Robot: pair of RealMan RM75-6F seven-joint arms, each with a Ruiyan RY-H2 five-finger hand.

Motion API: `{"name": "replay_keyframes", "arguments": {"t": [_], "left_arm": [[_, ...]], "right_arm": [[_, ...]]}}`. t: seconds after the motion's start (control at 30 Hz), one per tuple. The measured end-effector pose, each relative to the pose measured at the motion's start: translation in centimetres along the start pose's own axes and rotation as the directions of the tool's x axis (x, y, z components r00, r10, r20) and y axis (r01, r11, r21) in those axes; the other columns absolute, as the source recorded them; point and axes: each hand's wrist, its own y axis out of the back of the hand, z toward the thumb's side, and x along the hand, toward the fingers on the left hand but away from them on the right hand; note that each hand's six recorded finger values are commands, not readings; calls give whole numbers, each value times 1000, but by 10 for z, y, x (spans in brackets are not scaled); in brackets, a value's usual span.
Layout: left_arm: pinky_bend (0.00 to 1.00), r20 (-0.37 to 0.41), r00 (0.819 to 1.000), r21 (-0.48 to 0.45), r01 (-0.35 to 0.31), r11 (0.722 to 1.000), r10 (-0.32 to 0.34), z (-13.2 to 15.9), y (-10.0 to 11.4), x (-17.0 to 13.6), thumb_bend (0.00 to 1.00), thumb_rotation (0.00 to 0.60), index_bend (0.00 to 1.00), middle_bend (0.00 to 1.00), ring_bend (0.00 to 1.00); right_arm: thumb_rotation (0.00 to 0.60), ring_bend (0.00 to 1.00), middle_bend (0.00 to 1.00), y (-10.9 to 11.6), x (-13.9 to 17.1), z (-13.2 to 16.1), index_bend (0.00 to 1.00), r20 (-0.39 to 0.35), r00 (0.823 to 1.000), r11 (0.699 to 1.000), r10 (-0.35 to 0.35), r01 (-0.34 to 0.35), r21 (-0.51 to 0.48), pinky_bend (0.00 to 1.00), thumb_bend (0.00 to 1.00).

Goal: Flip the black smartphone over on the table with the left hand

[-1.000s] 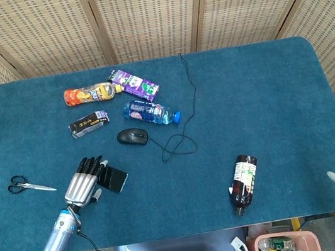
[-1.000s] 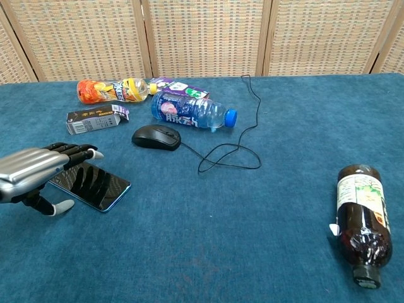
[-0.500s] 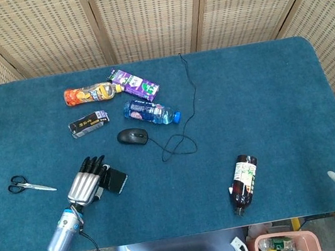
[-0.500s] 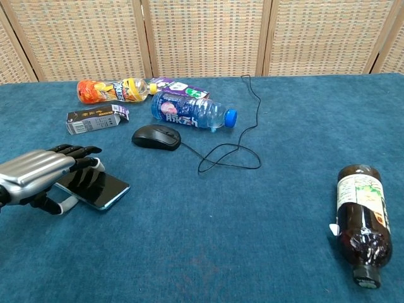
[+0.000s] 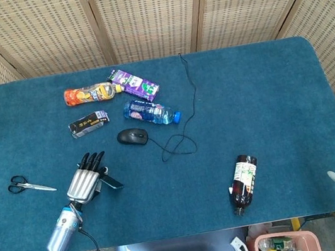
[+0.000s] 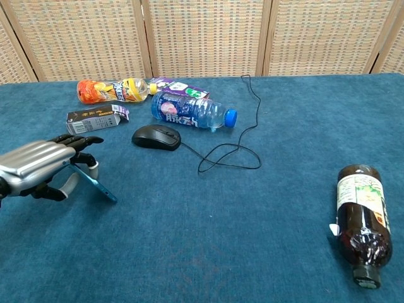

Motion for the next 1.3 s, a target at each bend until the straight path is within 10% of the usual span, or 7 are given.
{"name": "replay_keyframes", "arguments": {"t": [0.43,0.83,1.07,1.3], "left_arm": [[0,42,996,161,67,985,-75,18,23,37,411,600,14,0,0],[0,47,998,129,23,991,-29,35,62,57,234,600,0,0,0],[0,-30,998,68,-52,996,54,3,92,33,2,600,0,0,0],[0,-206,969,26,-136,990,138,-56,124,-48,0,600,0,0,0]], "right_arm": [[600,0,0,-6,-2,-1,0,9,1000,1000,19,-19,9,0,0],[600,0,0,-8,-3,-1,0,11,1000,1000,26,-26,6,0,0],[600,0,0,-5,-2,-1,0,6,1000,1000,21,-21,-4,0,0],[600,0,0,-3,-1,4,0,-7,1000,1000,14,-14,-10,0,0]]}}
